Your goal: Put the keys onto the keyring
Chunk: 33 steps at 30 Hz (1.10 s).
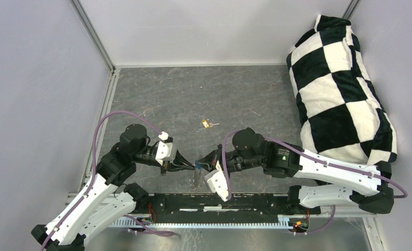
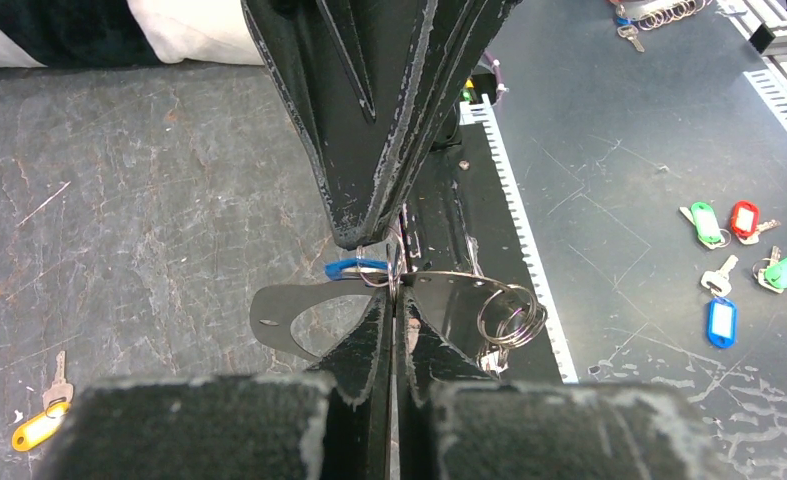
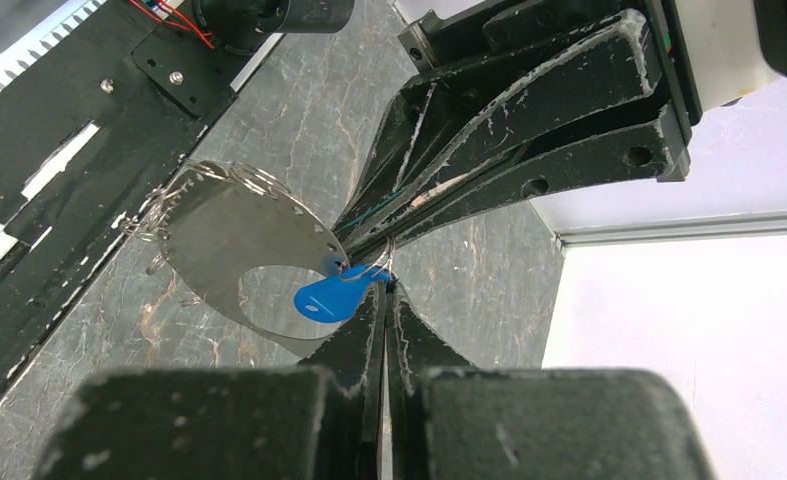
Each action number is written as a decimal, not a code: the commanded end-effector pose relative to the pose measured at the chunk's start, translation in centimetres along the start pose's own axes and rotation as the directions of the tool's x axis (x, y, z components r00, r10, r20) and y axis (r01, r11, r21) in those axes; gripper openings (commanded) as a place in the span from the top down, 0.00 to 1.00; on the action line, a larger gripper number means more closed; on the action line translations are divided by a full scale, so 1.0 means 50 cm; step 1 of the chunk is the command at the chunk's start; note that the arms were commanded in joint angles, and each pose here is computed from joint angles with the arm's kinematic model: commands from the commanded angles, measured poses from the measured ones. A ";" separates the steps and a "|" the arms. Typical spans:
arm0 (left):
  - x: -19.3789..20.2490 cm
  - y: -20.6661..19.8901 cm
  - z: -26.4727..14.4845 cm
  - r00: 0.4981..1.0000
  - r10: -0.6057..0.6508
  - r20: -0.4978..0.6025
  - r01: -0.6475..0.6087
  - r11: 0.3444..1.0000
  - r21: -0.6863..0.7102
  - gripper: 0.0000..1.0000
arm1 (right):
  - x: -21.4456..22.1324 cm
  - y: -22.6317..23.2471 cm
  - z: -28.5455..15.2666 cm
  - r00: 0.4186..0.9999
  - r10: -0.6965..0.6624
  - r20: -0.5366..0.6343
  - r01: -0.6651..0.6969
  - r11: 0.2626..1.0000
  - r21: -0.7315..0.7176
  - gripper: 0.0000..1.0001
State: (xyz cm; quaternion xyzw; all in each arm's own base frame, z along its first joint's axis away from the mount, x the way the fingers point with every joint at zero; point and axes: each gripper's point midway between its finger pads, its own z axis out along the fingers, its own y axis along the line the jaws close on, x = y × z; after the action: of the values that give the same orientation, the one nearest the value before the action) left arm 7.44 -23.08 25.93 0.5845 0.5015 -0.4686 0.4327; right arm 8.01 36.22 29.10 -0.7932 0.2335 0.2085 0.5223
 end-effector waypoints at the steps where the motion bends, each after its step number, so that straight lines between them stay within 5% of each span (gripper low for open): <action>1: -0.007 0.003 0.000 0.999 0.040 0.010 -0.040 0.999 -0.003 0.98 | -0.043 -0.042 -0.001 0.998 -0.016 0.055 0.013 0.999 0.047 1.00; 33: -0.019 0.030 -0.007 0.994 0.104 0.017 -0.102 0.991 -0.090 0.98 | -0.017 -0.053 0.071 0.989 0.147 -0.030 -0.146 0.989 0.012 1.00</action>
State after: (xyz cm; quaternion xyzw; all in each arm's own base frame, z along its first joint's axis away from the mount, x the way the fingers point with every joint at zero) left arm 7.77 -22.59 24.98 0.5870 0.5127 -0.4461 0.4399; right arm 8.93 39.35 28.79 -0.7866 0.2903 0.2199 0.4986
